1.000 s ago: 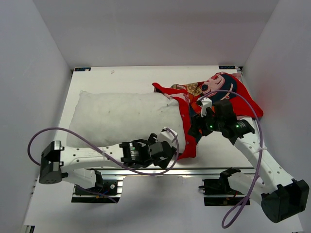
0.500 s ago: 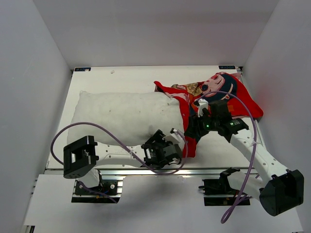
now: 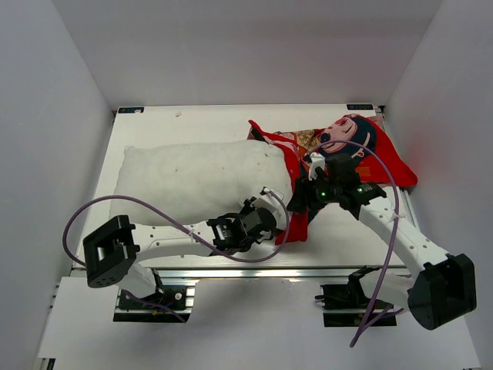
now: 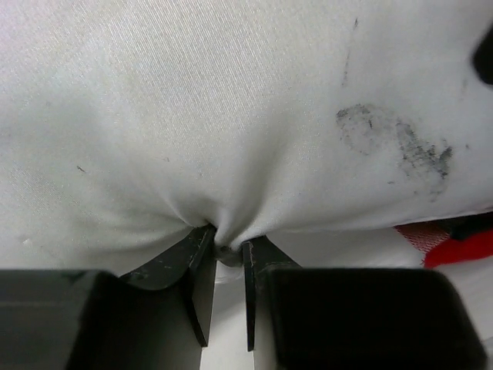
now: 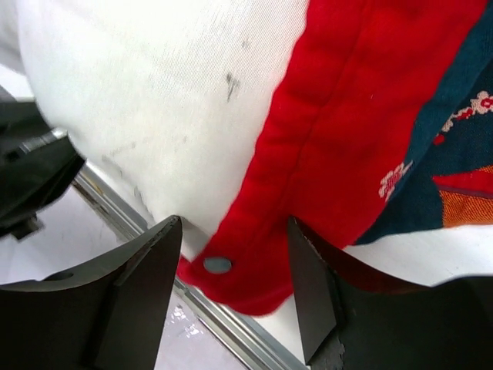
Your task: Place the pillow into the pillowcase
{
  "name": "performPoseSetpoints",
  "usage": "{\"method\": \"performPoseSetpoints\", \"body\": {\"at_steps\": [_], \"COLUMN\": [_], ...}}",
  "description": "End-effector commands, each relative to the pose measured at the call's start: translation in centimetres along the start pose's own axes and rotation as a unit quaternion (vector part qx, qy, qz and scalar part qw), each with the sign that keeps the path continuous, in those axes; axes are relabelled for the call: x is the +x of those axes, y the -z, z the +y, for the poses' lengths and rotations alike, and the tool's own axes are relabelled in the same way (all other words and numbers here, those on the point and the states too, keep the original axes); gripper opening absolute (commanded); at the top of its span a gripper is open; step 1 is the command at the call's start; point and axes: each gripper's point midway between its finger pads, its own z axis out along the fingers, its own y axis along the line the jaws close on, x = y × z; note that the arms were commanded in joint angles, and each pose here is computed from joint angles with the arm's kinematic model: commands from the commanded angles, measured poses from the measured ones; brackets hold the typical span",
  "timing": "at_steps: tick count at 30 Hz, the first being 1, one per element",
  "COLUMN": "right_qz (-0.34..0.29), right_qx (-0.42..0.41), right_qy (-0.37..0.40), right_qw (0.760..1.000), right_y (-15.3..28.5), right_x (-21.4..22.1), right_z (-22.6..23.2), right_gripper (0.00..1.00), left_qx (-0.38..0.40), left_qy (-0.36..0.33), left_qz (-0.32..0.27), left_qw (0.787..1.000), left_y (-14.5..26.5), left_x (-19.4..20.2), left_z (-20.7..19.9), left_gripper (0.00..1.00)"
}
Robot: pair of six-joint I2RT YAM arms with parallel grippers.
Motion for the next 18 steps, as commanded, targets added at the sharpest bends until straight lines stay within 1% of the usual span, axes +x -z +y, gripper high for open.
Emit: {"method": "performPoseSetpoints", "body": {"at_steps": [1,2,4,5,6,8,9,11,12,13,16,18], "right_qz": [-0.047,-0.049,-0.047,-0.049,-0.051,-0.052,-0.055,-0.051,-0.052,-0.055,-0.070,-0.079], "right_qx": [0.004,0.019,0.035,0.046,0.050,0.054,0.054,0.051,0.047,0.040,0.007,-0.021], "right_qy": [-0.002,-0.005,-0.003,-0.002,0.002,0.005,0.009,0.008,0.009,0.012,0.027,0.038], "right_qw": [0.999,0.999,0.998,0.998,0.997,0.997,0.997,0.997,0.998,0.998,0.997,0.996], "right_y": [0.0,-0.1,-0.2,-0.1,0.1,0.5,0.6,0.7,0.8,1.1,2.1,2.7], "right_x": [-3.6,-3.8,-4.0,-4.2,-4.3,-4.4,-4.4,-4.0,-4.0,-4.4,-5.8,-7.3], "right_z": [0.4,-0.1,-0.7,-1.1,-1.2,-1.2,-1.1,-1.0,-0.8,-0.4,1.4,3.1], "right_gripper": [0.62,0.62,0.58,0.54,0.43,0.30,0.20,0.12,0.04,0.01,0.00,0.00], "left_qx": [0.036,0.044,0.050,0.051,0.052,0.051,0.052,0.057,0.062,0.063,0.072,0.084], "left_qy": [0.048,0.054,0.066,0.068,0.070,0.076,0.077,0.083,0.084,0.086,0.088,0.093], "left_qz": [-0.042,-0.046,-0.051,-0.049,-0.048,-0.047,-0.046,-0.048,-0.049,-0.049,-0.048,-0.055], "left_qw": [0.997,0.996,0.995,0.995,0.995,0.995,0.995,0.994,0.993,0.993,0.992,0.991], "left_y": [1.0,1.2,1.6,1.6,1.7,1.8,1.8,1.9,1.9,1.9,1.8,1.6], "left_x": [-3.1,-3.4,-3.4,-3.3,-3.1,-2.8,-2.6,-2.5,-2.4,-2.4,-2.5,-3.2], "left_z": [-0.5,-0.7,-0.6,-0.6,-0.6,-0.4,-0.4,-0.4,-0.6,-0.7,-1.1,-1.4], "left_gripper": [0.28,0.28,0.27,0.27,0.27,0.26,0.25,0.24,0.23,0.20,0.18,0.16]}}
